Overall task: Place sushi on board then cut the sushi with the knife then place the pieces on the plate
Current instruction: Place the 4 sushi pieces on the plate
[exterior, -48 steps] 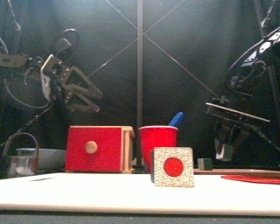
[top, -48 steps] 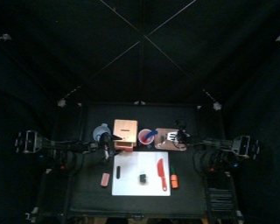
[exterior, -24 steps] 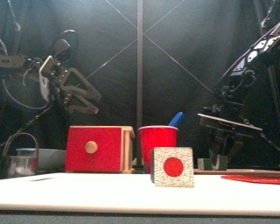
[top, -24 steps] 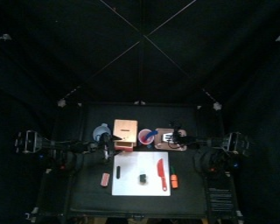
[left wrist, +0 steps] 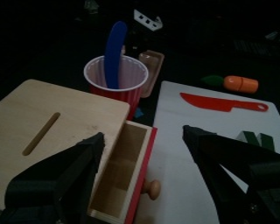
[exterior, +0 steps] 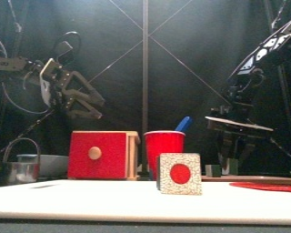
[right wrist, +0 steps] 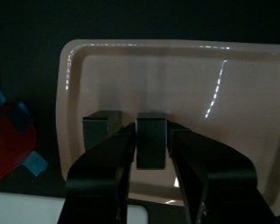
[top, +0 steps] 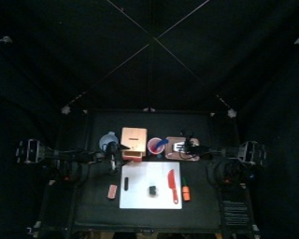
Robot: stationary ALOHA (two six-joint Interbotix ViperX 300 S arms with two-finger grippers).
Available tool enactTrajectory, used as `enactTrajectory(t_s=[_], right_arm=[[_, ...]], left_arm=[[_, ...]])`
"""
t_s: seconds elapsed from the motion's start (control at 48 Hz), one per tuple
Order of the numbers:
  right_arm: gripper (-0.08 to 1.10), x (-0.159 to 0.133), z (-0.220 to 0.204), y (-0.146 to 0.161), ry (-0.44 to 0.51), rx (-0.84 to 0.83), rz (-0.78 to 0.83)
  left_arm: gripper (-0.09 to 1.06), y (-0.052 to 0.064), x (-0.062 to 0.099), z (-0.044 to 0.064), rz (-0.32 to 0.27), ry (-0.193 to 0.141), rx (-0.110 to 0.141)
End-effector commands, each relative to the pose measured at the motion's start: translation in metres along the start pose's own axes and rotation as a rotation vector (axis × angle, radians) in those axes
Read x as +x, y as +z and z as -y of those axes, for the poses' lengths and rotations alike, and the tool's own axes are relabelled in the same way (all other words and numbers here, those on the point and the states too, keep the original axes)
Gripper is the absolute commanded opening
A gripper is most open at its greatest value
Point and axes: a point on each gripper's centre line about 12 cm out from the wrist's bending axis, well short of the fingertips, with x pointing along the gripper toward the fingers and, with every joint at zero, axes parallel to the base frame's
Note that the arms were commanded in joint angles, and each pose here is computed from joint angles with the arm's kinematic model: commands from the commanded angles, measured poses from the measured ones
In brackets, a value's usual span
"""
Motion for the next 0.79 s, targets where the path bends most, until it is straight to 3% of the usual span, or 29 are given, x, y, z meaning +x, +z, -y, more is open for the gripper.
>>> enactTrajectory(t_s=[0.021,0.271,0.5,0.625,0.792], right_arm=[[0.72,-0.013,-0.008,0.007,0.050,-0.005,0.028],[0.92,-0.012,-0.007,0.003,0.041,-0.014,0.027],[0.92,-0.026,-0.008,0.009,0.043,-0.022,0.057],[0.92,-0.048,-0.020,0.005,0.134,-0.074,0.079],[0.92,-0.086,-0.048,-0.032,0.373,-0.324,0.046]], left_arm=[[1.02,0.007,0.002,0.000,0.025,0.000,0.002],[1.02,0.006,0.001,0.000,0.023,-0.001,0.003],[1.02,0.005,0.001,0.000,0.021,-0.001,0.001],[1.02,0.005,0.001,0.000,0.020,-0.001,0.001],[1.02,0.007,0.002,0.001,0.024,-0.002,0.002]])
